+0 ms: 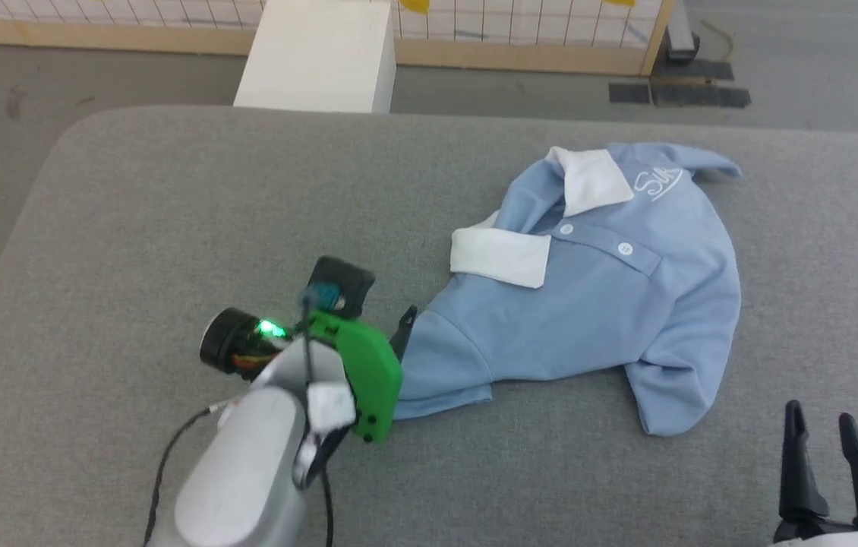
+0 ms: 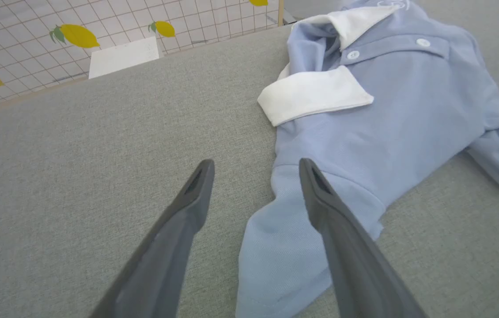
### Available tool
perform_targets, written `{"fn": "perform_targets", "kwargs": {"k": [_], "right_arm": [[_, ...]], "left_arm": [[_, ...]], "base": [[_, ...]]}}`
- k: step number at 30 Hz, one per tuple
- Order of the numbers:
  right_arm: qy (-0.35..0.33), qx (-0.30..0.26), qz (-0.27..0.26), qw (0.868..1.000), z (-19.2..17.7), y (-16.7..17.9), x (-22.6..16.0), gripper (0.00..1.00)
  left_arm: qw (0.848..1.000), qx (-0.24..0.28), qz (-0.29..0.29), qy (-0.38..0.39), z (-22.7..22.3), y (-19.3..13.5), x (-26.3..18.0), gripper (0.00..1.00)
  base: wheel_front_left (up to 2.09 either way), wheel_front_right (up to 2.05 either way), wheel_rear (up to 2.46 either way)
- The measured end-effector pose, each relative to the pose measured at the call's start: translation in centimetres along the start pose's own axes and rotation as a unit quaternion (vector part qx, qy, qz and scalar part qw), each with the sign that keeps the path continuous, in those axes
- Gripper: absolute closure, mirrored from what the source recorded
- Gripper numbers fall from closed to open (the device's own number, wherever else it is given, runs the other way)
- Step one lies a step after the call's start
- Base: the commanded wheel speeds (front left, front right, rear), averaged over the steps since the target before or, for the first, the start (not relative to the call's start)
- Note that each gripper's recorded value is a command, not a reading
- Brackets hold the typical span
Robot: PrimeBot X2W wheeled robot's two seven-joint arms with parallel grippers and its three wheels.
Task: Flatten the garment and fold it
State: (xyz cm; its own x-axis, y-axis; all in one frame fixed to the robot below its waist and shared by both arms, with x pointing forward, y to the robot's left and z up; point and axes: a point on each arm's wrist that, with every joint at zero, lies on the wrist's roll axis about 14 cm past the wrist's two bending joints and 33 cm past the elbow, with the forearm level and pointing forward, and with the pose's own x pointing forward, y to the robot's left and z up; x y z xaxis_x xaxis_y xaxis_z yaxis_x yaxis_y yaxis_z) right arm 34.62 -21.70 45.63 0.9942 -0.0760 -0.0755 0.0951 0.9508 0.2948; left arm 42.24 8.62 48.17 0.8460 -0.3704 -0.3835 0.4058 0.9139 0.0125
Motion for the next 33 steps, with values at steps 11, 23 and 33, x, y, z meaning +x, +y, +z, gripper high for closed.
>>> {"fn": "perform_targets", "kwargs": {"k": [11, 23, 33], "right_arm": [[0.006, -0.005, -0.025, 1.000, -0.4, -1.4, 0.4, 0.00], [0.011, -0.009, -0.029, 0.999, -0.4, -1.7, 0.4, 0.00], [0.014, -0.014, -0.038, 0.999, -0.3, -2.3, 0.3, 0.00]], "left_arm": [[0.982, -0.030, -0.049, 0.178, -8.0, -1.9, 3.6, 0.00], [0.987, -0.083, -0.043, 0.133, -6.9, 0.0, 3.7, 1.00], [0.988, -0.063, 0.128, 0.051, -2.6, 14.2, 0.8, 0.60]], "base": [[0.00, 0.00, 0.00], [0.00, 0.00, 0.00], [0.00, 0.00, 0.00]]}}
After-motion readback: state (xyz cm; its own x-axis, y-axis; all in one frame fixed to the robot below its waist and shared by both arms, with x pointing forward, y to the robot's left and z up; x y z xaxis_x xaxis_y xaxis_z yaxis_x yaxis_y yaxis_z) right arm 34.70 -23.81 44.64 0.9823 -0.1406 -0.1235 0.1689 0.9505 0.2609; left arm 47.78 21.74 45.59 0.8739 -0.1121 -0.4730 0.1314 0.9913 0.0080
